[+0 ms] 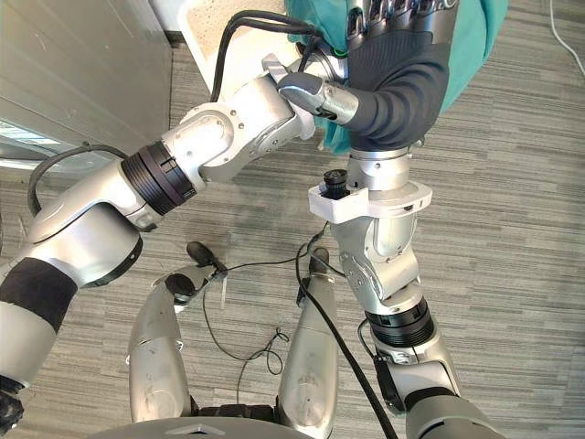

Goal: Pick up the laundry basket with both hands and put the clothes into the washing machine.

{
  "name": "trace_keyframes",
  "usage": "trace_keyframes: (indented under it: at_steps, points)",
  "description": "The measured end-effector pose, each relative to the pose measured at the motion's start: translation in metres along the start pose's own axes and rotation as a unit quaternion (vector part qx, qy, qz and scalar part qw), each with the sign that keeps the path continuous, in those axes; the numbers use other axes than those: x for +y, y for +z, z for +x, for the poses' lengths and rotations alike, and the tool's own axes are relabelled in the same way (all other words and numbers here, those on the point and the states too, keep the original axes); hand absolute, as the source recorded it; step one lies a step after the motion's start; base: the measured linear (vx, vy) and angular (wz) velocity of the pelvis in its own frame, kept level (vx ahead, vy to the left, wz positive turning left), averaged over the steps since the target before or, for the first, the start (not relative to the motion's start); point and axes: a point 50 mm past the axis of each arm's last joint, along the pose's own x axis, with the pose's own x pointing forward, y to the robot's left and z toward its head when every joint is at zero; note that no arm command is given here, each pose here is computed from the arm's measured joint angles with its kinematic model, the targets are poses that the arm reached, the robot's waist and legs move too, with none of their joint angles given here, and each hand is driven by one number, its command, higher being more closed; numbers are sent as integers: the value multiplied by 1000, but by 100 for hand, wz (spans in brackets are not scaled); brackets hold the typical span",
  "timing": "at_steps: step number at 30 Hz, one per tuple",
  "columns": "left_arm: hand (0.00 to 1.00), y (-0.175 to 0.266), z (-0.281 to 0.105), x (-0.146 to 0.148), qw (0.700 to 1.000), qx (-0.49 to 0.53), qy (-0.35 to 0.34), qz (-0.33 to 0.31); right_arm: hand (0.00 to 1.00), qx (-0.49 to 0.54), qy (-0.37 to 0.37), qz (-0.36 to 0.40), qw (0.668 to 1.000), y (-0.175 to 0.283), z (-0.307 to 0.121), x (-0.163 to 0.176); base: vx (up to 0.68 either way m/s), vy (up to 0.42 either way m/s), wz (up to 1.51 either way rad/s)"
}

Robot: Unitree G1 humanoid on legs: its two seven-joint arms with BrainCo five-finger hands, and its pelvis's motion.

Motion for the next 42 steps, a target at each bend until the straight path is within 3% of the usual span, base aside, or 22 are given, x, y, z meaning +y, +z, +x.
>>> trace_keyframes:
  at_steps: [5,10,14,15,17,19,31,37,42]
  points:
    - [0,6,1,-4,996,26,17,-80,0,0,-8,8,1000,-1,0,2,57,-52,20]
    - [0,12,-3,-17,965,85,33,-247,0,14,-16,2,1000,-4,1,0,15,-121,28]
    - [0,10,-10,-37,896,156,32,-414,0,44,-40,-42,997,-13,1,-11,-34,-187,-4]
    - [0,13,-10,-41,868,174,36,-464,0,54,-44,-58,996,-17,0,-13,-19,-189,9]
    - [0,14,-11,-46,838,192,28,-510,0,73,-49,-64,994,-22,-1,-16,-15,-173,5]
    - [0,11,-23,-59,788,224,29,-573,0,101,-53,-64,991,-31,-6,-17,-36,-209,-9]
    - [0,14,-50,-76,717,248,44,-650,0,139,-64,-38,988,-43,-20,-11,12,-90,15]
    - [0,14,-51,-76,719,249,46,-647,0,133,-61,-39,989,-42,-17,-11,9,-111,29]
    - [0,11,-57,-77,765,230,31,-600,0,129,-61,-15,990,-43,-19,-8,43,-70,-13]
